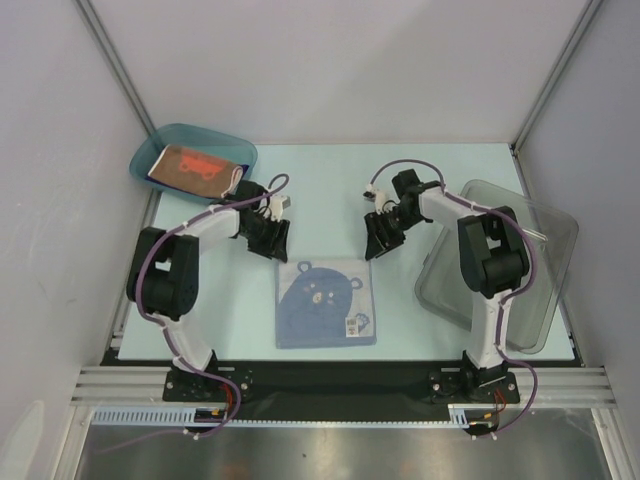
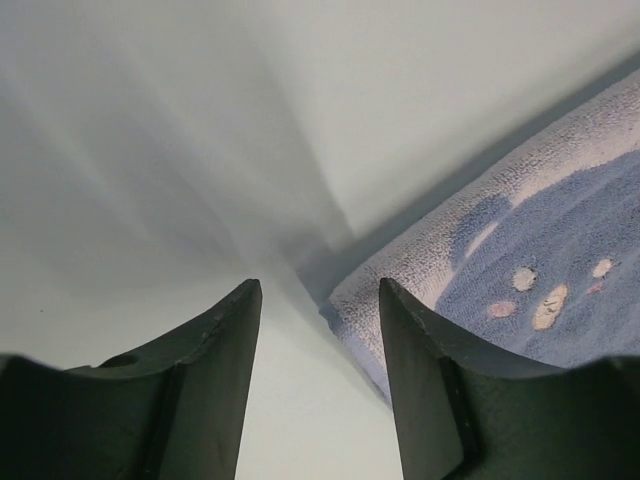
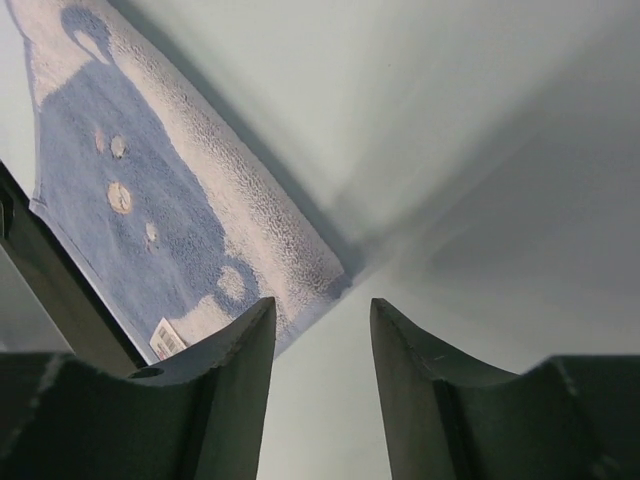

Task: Fold and stack the towels
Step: Fold the towel

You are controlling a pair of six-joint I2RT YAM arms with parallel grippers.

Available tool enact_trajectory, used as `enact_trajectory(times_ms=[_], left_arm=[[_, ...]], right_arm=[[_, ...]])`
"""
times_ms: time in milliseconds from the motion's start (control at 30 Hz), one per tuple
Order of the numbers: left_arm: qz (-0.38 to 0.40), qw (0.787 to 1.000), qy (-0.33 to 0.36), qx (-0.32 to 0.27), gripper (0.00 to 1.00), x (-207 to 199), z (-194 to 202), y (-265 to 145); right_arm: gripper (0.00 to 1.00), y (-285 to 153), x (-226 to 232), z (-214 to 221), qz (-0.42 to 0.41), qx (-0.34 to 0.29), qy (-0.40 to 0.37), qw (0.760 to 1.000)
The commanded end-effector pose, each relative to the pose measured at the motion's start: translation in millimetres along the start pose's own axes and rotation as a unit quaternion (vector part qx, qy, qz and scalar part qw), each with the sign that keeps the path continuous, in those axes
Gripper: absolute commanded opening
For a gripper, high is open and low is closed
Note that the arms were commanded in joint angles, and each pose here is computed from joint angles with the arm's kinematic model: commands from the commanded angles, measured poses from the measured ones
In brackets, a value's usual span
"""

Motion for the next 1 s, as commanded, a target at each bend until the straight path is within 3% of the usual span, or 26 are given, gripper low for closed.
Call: enact_trajectory(times_ms=[0,533,667,700,767,967], left_arm=[[0.021,1.000,0.021,-0.002,0.55,1,-9,2],[0.024,0.999,0.014,0.019,0.37,10,-7,17],[0.025,0.999,0.014,0.025,0.24,11,-7,20],[0.025,0.999,0.015,0.025,0.14,11,-8,19],[0.031,0.999,0.017,0.019,0.02,9,-15,18],[0.057,0.997,0.022,-0.052,0.00,-8,-64,4]], right_arm=[[0.47,-7,-5,-5,-0.038,-0.010,-0.016,0.999],[0.42,22,-14,-3,-0.085,0.005,-0.017,0.996],[0.31,27,-17,0,-0.084,0.008,-0.012,0.996],[0.17,26,-19,-1,-0.080,0.005,-0.011,0.997],[0.00,22,-25,-4,-0.064,-0.010,-0.010,0.998],[0.00,-10,-43,-27,0.014,-0.070,-0.024,0.997]])
Point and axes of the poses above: each gripper's point midway between its finger pads, its own y axis out along the fingers, its own x axis along the line the jaws close on, z = x × y, the point moved 8 cm from there along -y, back along the fingers, and after that the axes turned 11 degrees about -y, right-handed, at the moved point
